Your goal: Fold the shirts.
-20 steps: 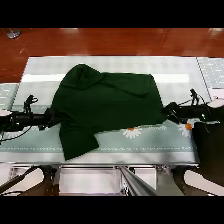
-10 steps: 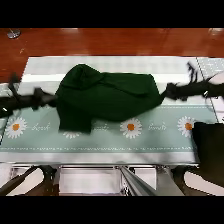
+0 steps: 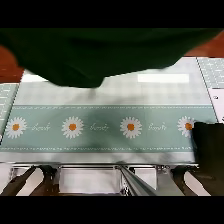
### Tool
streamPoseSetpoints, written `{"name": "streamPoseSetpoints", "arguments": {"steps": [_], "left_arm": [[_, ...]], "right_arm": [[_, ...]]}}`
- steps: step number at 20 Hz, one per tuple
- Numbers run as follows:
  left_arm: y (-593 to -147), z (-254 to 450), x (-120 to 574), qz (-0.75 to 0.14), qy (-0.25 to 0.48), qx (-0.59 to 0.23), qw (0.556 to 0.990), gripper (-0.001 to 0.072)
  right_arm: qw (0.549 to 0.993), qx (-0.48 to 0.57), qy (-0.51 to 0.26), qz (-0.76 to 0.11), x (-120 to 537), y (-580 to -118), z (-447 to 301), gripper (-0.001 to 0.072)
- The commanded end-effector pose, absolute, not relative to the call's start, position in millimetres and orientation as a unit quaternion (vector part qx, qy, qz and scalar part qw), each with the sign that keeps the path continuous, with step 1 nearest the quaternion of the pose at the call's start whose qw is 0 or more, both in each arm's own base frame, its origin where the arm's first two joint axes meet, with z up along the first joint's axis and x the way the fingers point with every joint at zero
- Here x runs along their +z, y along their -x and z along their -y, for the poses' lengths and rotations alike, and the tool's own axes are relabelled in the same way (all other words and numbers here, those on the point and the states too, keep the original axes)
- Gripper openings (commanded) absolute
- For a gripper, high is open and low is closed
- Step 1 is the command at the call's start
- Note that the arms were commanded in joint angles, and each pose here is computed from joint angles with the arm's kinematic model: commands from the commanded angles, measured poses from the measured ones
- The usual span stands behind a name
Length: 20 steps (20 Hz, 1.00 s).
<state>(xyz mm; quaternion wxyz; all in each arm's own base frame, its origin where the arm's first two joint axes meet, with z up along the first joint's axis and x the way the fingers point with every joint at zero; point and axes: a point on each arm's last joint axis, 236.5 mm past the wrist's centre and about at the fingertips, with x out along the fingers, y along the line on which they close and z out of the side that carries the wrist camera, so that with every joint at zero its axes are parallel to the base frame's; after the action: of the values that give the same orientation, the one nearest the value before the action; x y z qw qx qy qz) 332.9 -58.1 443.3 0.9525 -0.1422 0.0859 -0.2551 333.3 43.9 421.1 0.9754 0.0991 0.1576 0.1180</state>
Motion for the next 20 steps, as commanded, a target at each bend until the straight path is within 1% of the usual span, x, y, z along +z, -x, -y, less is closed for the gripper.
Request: {"name": "streamPoseSetpoints", "arguments": {"steps": [1, 3, 6, 8, 10, 11, 13, 14, 17, 20], "left_arm": [[-270, 55, 505, -0.026, 0.026, -0.166, 0.985, 0.0023], [-236, 50, 512, -0.014, -0.025, -0.112, 0.993, 0.0023], [-186, 40, 513, -0.005, -0.069, -0.049, 0.996, 0.0024], [-150, 30, 514, 0.006, -0.078, -0.034, 0.996, 0.0023], [-122, 27, 515, 0.022, -0.069, -0.053, 0.996, 0.0023], [-115, 27, 511, 0.018, -0.065, -0.068, 0.995, 0.0023], [-123, 25, 490, -0.022, -0.058, -0.080, 0.995, 0.0023], [-136, 23, 474, -0.052, -0.059, -0.075, 0.994, 0.0024], [-188, 21, 408, -0.156, -0.063, -0.063, 0.984, 0.0023], [-246, 26, 334, -0.242, -0.048, -0.060, 0.967, 0.0024]], "right_arm": [[0.993, 0.072, -0.052, -0.083, 477, -240, -34, 0.0035], [0.996, 0.056, -0.036, -0.056, 487, -201, -32, 0.0035], [0.999, 0.030, -0.022, -0.035, 490, -152, -28, 0.0035], [0.999, 0.020, -0.016, -0.032, 487, -127, -26, 0.0035], [0.998, 0.018, -0.013, -0.053, 473, -112, -28, 0.0035], [0.997, 0.018, -0.012, -0.073, 464, -109, -28, 0.0035], [0.994, 0.019, -0.014, -0.108, 447, -111, -28, 0.0036], [0.992, 0.019, -0.016, -0.124, 438, -117, -27, 0.0035], [0.982, 0.020, -0.027, -0.184, 401, -145, -23, 0.0036], [0.967, 0.018, -0.046, -0.251, 345, -188, -17, 0.0036]]}}
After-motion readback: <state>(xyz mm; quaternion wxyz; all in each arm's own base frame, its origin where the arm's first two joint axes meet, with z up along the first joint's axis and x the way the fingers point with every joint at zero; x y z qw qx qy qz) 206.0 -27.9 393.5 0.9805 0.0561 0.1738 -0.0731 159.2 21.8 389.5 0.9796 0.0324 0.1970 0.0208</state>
